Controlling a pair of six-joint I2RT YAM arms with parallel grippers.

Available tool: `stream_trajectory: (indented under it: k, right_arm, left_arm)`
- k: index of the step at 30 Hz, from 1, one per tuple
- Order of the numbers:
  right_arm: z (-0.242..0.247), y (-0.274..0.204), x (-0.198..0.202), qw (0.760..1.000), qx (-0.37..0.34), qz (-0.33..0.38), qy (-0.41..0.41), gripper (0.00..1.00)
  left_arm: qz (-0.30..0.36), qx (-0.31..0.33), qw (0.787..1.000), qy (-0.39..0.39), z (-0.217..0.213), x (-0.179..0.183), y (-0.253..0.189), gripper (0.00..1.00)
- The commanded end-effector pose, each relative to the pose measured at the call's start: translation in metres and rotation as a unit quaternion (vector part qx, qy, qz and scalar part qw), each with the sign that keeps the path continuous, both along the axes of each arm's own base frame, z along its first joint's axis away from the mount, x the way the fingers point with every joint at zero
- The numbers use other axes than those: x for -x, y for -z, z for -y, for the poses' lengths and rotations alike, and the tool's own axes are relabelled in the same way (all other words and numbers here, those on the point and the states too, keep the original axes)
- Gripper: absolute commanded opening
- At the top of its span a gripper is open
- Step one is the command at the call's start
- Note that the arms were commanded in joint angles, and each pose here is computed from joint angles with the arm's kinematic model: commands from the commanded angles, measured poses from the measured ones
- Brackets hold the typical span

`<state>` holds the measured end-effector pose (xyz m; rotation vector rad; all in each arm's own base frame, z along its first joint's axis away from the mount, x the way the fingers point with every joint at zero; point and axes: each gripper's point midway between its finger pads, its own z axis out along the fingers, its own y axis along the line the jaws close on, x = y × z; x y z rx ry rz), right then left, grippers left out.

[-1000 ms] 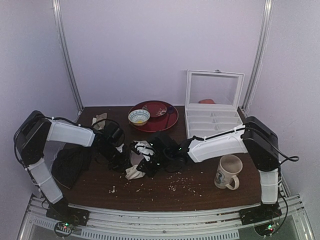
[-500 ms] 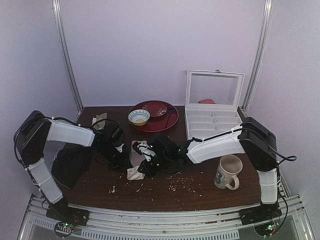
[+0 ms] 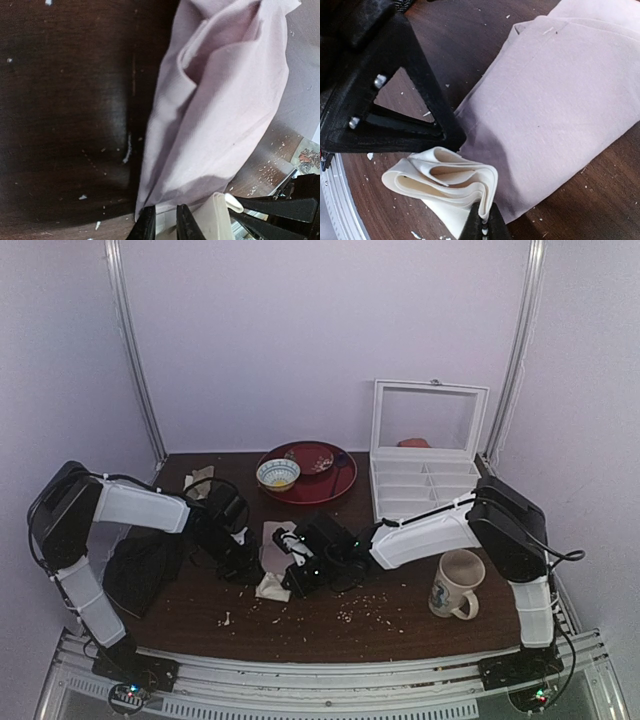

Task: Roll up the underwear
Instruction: Roll the underwear at the center of the board.

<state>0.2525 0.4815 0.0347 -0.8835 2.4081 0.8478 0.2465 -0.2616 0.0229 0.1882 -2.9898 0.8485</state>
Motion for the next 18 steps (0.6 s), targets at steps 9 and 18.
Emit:
stream_trajectory:
  k: [9,18]
  right_arm:
    - [0.005,0.014,-0.008,0.999,0.027,-0.021,0.028,0.0]
    - [-0.005,0.006,-0.008,1.0,0.03,-0.01,0.002,0.0]
  left_arm:
    - [0.049,-0.039,0.998,0.001,-0.014,-0.017,-0.022,0.25]
    - [0.087,-0.034,0.996,-0.006,-0.021,-0.023,-0.045,0.26]
